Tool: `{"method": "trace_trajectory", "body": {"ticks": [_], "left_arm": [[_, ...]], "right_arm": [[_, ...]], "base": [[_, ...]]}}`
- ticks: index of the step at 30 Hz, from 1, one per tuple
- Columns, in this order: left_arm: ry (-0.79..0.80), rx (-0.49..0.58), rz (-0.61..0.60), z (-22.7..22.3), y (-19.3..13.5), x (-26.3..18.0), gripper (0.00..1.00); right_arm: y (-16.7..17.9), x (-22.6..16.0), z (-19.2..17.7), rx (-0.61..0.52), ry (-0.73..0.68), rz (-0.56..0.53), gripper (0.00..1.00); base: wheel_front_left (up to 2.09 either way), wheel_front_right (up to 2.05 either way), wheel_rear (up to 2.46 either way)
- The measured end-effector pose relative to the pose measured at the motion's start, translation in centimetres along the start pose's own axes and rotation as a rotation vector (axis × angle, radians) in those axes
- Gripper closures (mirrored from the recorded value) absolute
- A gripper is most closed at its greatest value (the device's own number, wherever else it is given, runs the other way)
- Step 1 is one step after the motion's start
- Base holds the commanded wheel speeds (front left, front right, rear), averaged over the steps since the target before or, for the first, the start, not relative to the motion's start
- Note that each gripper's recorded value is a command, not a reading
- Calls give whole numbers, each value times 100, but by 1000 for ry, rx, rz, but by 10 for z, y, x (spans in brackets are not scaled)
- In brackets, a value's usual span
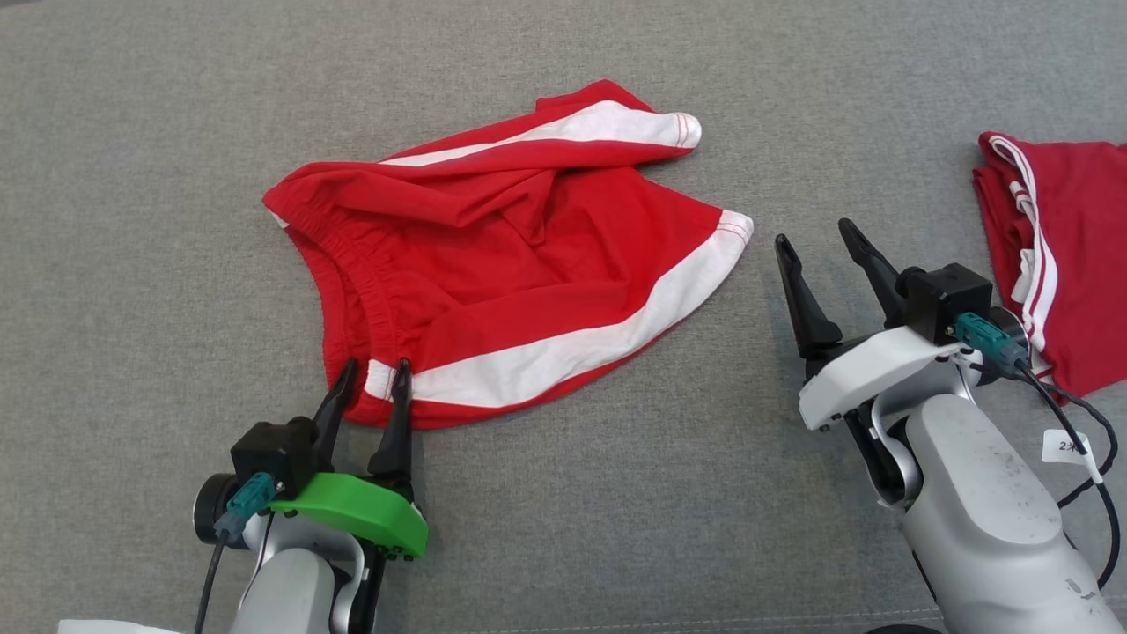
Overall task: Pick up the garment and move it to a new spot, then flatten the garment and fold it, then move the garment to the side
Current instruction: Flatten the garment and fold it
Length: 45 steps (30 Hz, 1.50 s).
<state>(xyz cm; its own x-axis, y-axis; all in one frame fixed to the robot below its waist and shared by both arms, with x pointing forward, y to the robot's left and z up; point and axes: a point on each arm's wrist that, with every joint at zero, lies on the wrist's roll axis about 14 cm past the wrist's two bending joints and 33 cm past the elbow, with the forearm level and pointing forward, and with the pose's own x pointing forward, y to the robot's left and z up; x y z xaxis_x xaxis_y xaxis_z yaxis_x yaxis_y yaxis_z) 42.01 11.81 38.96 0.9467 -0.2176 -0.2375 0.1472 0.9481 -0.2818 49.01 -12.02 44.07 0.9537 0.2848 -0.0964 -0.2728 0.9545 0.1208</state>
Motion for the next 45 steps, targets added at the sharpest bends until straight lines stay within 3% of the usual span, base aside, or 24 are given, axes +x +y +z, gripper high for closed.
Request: {"method": "trace_trajectory", "body": {"ticks": [2,5,6,7,23,42,43,44,45], "left_arm": [[2,-4,-10,-1,-3,-1,24],[5,-8,-11,-2,-4,-2,72],[4,-10,-9,-2,-3,-3,72],[5,-10,-8,-2,-3,-3,100],[-48,37,130,17,46,-16,100],[-36,35,129,13,44,-17,100],[-36,36,131,13,45,-18,100],[-35,36,132,13,45,-18,100],[-35,35,134,13,45,-19,100]], "right_arm": [[2,4,-1,0,3,10,0],[3,6,-5,-4,13,18,0],[4,6,-6,-5,18,22,0],[5,8,-7,-1,19,26,0],[39,11,-27,14,96,158,0],[59,-2,-49,56,178,238,0],[60,-1,-49,53,181,241,3],[61,0,-50,46,186,246,27],[61,0,-51,40,192,248,69]], "base": [[0,0,0],[0,0,0],[0,0,0],[0,0,0],[0,0,0],[0,0,0],[0,0,0],[0,0,0],[0,0,0]]}}
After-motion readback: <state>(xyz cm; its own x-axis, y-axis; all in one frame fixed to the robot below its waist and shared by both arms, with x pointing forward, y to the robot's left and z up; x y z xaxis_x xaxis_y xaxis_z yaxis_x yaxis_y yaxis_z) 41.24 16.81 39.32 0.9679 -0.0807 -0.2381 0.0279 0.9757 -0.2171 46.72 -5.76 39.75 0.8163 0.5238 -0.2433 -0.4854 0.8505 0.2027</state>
